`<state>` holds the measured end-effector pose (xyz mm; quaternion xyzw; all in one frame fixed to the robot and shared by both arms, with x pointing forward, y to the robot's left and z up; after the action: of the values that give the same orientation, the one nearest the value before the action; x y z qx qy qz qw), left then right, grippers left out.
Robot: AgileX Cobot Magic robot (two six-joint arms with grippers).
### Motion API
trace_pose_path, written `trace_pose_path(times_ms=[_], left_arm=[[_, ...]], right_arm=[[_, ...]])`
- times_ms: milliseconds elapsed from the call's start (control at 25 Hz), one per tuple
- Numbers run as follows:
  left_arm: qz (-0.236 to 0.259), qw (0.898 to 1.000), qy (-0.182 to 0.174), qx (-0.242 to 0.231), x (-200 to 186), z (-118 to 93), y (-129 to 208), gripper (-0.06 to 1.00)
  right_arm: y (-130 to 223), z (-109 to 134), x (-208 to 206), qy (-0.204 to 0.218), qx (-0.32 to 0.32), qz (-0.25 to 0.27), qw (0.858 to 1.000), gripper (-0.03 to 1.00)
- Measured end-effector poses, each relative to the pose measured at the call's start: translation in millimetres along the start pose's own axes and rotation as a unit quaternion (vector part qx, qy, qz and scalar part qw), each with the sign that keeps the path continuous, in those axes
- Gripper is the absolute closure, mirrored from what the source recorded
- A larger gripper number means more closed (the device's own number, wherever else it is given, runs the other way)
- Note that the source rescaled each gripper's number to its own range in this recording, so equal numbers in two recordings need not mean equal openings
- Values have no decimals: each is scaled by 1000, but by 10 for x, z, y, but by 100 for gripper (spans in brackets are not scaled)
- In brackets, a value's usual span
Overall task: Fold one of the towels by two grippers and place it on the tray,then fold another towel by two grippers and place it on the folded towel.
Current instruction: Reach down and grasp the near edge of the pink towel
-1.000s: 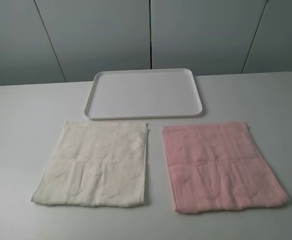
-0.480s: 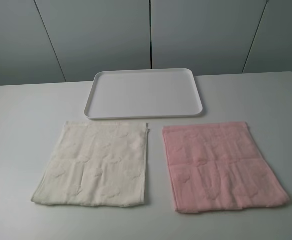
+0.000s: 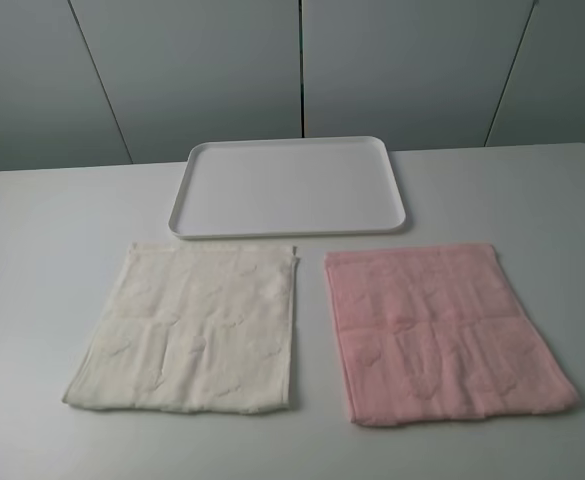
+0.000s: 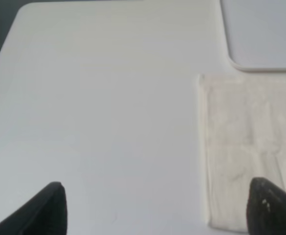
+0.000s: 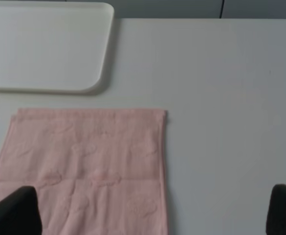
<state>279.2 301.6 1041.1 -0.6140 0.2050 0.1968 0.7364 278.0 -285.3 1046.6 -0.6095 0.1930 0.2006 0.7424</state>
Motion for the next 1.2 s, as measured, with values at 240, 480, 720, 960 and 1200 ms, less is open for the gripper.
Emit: trace_pose_path(times_ms=[240,480,720,960,1200], left_arm=[[37,997,57,35,286,-9,-528,0],[87,977,183,61,871,-173,-1009,0],[146,946,276,92,1400,-339,-1209,0],[150,907,350,181,1591,-986,-1223,0],[147,858,408,277,1604,-1791,-1091,0]], right_arm=[[-473,63,130,1,8,42,999,-3],[-983,203,548,-40,-1,93,995,-3],[-1255,283,970,-75,-28,154,985,-3],[-1197,298,1265,-80,-53,210,973,-3],[-1114,304,1265,-86,-58,246,964,-3]])
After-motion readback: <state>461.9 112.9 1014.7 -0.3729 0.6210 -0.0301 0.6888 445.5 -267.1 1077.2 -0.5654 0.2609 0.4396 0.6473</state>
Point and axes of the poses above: a point on each arm's last joint axis where the gripper is mounted, x pointing out along that axis toward the gripper, z along the wrist's bending axis when the last joint is at zero, y = z × x, the point moved 4 cm from there along x, pointing out along that axis toward the gripper, and after that the axes turned 11 degrees about x, right-handed, at the moved point
